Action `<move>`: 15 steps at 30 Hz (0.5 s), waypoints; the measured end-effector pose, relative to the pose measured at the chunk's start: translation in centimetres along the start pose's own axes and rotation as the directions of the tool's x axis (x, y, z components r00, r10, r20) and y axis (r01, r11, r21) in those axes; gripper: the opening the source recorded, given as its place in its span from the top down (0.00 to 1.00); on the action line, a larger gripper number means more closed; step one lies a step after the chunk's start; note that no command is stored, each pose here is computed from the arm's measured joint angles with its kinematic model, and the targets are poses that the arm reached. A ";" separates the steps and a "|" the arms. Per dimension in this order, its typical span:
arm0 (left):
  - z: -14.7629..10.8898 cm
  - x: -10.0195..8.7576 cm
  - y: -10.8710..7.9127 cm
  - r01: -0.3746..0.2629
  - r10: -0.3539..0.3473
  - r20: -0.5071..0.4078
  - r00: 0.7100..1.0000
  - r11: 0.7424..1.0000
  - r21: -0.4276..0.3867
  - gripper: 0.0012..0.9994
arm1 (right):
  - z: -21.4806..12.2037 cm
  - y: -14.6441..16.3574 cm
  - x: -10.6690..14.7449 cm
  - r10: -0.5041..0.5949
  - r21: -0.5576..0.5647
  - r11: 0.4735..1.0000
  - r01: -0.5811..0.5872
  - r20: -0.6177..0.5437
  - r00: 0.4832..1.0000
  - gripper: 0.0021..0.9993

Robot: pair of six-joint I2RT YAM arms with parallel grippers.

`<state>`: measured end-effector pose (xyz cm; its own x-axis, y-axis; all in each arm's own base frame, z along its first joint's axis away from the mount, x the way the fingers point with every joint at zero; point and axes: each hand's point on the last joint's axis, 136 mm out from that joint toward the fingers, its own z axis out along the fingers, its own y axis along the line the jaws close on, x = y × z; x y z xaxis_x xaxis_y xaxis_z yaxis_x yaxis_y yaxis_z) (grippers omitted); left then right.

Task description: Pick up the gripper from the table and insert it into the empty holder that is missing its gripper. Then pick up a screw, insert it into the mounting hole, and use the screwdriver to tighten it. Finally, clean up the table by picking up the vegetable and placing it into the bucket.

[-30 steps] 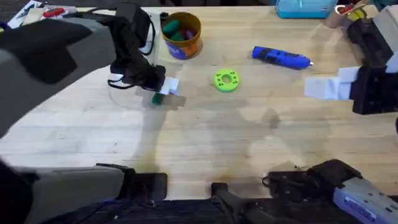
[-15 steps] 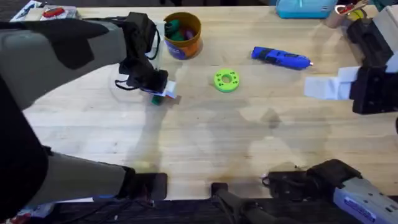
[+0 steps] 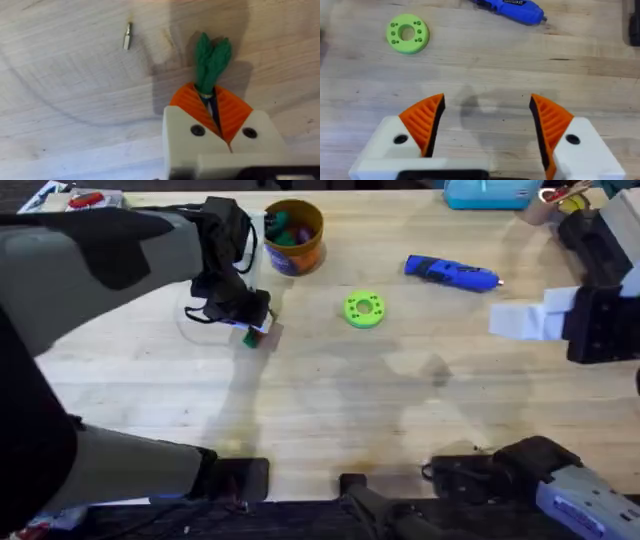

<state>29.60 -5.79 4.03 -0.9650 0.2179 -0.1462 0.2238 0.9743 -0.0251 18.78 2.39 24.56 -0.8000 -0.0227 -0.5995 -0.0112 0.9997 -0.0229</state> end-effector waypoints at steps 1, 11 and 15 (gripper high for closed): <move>-0.2 0.0 0.0 0.002 -0.002 -0.001 1.000 1.000 0.000 0.97 | 0.0 0.0 0.0 0.000 0.000 1.000 0.000 0.000 1.000 0.01; -12.5 -9.0 0.0 -0.009 0.015 0.381 0.924 1.000 -0.020 0.97 | 0.0 0.1 -0.3 0.002 -0.002 1.000 -0.002 0.010 1.000 0.01; -18.5 -13.8 -0.2 -0.019 0.029 0.594 0.804 1.000 -0.023 0.97 | 0.0 0.1 -0.3 0.002 -0.002 1.000 -0.002 0.011 1.000 0.01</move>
<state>40.32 -7.94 24.35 -0.6881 0.1698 -0.7054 0.2390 0.9710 0.0005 18.99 2.45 24.71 -0.7936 -0.0208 -0.6080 -0.0110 0.9997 -0.0198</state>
